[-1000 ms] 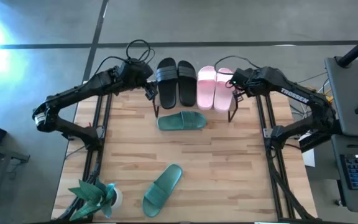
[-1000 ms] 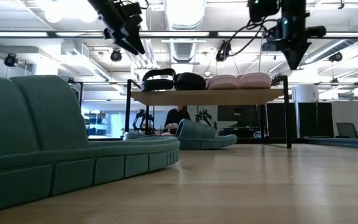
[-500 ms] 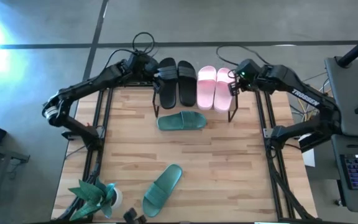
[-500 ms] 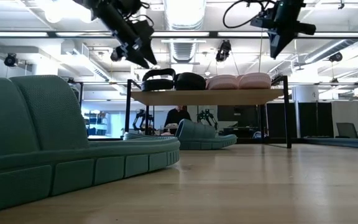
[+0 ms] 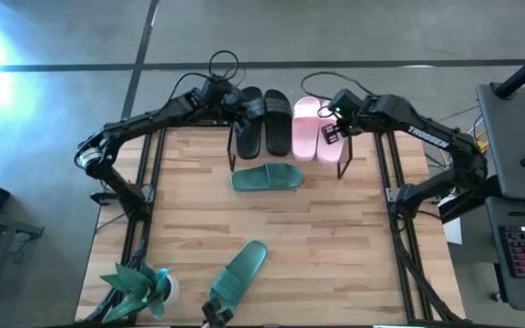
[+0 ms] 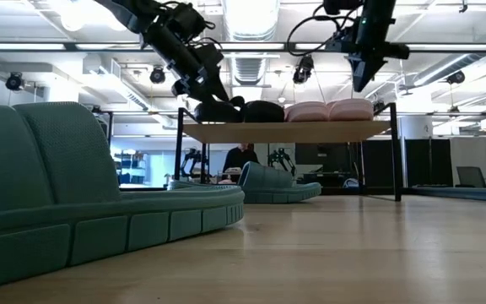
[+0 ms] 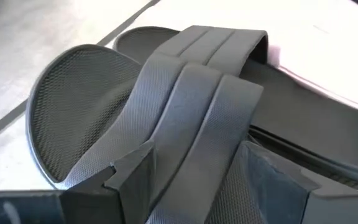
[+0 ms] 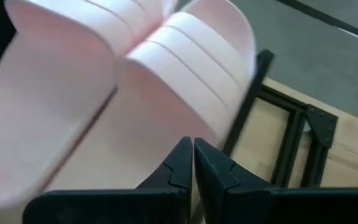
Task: Pick and place slides into the shelf
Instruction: Adjust the shelf
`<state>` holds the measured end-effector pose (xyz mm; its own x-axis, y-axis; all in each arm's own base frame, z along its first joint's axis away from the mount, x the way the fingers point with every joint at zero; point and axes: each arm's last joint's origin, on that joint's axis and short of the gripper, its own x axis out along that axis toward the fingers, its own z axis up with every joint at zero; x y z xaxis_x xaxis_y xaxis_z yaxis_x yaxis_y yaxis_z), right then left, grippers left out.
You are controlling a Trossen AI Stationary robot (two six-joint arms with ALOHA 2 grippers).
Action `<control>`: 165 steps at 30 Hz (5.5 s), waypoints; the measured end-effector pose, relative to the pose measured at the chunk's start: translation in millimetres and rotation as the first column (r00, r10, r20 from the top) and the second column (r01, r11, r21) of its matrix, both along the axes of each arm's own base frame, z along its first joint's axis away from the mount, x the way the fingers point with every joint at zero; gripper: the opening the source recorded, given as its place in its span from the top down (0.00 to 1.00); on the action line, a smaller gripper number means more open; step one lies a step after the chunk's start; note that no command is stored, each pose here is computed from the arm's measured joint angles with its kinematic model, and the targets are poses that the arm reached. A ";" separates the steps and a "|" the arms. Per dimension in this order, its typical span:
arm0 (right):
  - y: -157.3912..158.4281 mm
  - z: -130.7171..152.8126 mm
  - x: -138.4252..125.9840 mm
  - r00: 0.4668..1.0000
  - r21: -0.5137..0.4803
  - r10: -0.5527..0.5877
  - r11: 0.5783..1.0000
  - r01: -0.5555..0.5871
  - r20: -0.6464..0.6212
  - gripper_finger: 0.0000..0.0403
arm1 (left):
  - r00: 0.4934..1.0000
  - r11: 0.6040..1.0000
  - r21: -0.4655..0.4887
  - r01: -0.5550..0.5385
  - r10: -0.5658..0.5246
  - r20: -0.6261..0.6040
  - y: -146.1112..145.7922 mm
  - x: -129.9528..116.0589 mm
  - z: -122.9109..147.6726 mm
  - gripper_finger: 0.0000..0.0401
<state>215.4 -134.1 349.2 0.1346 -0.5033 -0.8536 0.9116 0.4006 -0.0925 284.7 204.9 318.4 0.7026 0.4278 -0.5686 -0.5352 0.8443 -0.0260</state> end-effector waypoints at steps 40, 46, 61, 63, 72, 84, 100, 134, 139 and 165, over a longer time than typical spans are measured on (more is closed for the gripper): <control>-76.3 39.2 180.2 0.791 -0.056 0.372 0.916 -0.396 0.487 0.98 | 0.995 0.995 -0.090 0.045 -0.053 -0.088 -23.5 -74.3 -11.9 0.46; -88.0 24.8 188.2 0.777 -0.017 0.335 0.922 -0.386 0.533 0.98 | 0.997 0.994 -0.079 0.072 -0.075 -0.032 -36.4 -87.1 -28.8 0.46; -109.8 -20.9 225.7 0.734 -0.027 0.323 0.923 -0.384 0.597 0.98 | 0.993 0.986 -0.124 0.111 -0.104 0.058 -33.9 -80.5 -45.8 0.46; -112.3 -29.1 230.7 0.728 -0.016 0.323 0.919 -0.395 0.605 0.98 | 0.992 0.983 -0.135 0.121 -0.114 0.058 -32.3 -77.5 -48.9 0.46; -113.2 -40.9 225.7 0.817 0.029 0.271 0.943 -0.331 0.509 0.98 | 0.992 0.985 -0.126 0.121 -0.113 0.064 -31.2 -75.8 -49.4 0.46; -110.1 -47.7 214.5 0.911 0.033 0.230 0.966 -0.257 0.343 0.98 | 0.991 0.984 -0.129 0.121 -0.113 0.067 -32.2 -76.7 -50.9 0.46; -105.8 -48.1 207.4 0.947 0.011 0.231 0.971 -0.240 0.222 0.98 | 0.973 0.968 0.111 0.224 -0.229 0.031 -26.6 -68.2 -49.4 0.46; -103.8 -42.0 207.8 0.944 0.000 0.242 0.969 -0.248 0.225 0.98 | 0.839 0.604 0.582 0.545 -0.393 -0.378 -34.0 -41.9 -63.4 0.92; -103.1 -42.4 206.8 0.946 0.011 0.242 0.968 -0.250 0.217 0.98 | 0.886 0.697 0.546 0.464 -0.362 -0.290 -36.0 -40.6 -64.2 0.82; -100.2 -42.2 208.0 0.939 0.010 0.273 0.960 -0.281 0.210 0.98 | 0.856 0.636 -0.724 0.267 0.188 0.481 -15.5 -67.7 -81.8 0.70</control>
<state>423.4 -234.3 307.0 0.4375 -0.3878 -0.8113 0.7614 0.6397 0.1048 217.0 189.4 236.5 0.9672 -0.0218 -0.2530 -0.2212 0.4171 -0.8816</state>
